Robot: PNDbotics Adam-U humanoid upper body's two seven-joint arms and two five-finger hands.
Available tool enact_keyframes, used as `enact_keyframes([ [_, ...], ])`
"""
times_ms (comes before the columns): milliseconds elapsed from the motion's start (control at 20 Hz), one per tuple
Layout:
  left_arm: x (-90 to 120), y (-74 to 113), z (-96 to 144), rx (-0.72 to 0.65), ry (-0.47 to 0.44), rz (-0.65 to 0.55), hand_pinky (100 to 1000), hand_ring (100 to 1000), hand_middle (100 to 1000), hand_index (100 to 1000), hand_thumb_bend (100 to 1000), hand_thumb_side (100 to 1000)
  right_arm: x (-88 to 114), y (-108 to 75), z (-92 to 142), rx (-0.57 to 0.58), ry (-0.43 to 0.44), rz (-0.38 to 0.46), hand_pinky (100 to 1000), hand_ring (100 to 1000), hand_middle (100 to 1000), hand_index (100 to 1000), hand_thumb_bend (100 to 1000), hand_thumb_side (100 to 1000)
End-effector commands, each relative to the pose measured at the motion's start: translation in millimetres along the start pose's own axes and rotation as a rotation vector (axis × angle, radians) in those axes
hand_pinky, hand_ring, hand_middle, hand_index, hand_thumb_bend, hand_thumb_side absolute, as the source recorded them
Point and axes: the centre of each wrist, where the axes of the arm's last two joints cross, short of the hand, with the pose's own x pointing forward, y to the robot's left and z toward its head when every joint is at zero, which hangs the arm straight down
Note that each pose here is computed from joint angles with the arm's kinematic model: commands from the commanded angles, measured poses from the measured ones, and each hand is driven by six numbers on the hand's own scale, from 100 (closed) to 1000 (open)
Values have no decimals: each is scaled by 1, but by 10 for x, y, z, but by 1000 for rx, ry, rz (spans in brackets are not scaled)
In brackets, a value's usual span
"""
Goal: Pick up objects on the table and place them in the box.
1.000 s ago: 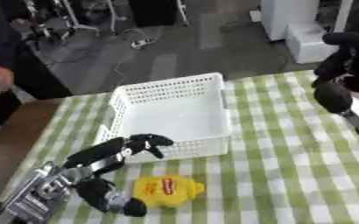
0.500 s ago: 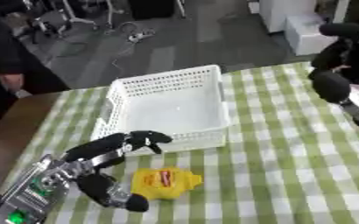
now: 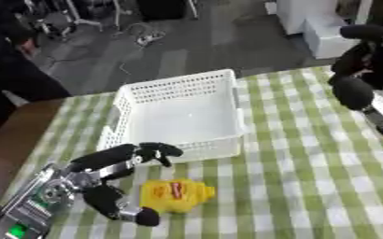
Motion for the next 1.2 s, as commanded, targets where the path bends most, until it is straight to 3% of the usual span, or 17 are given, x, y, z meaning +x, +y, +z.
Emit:
enact_keyframes([
  [50,-22,95,35,-8,25,-35,847,828,931,1000,739,915,77,-33,-30,3,-29,14,353,525,536,837,827,592],
  [1200,-38,104,-59,-33,65,-37,854,838,940,1000,719,824,83,-29,-38,10,-31,14,354,526,537,838,822,593],
])
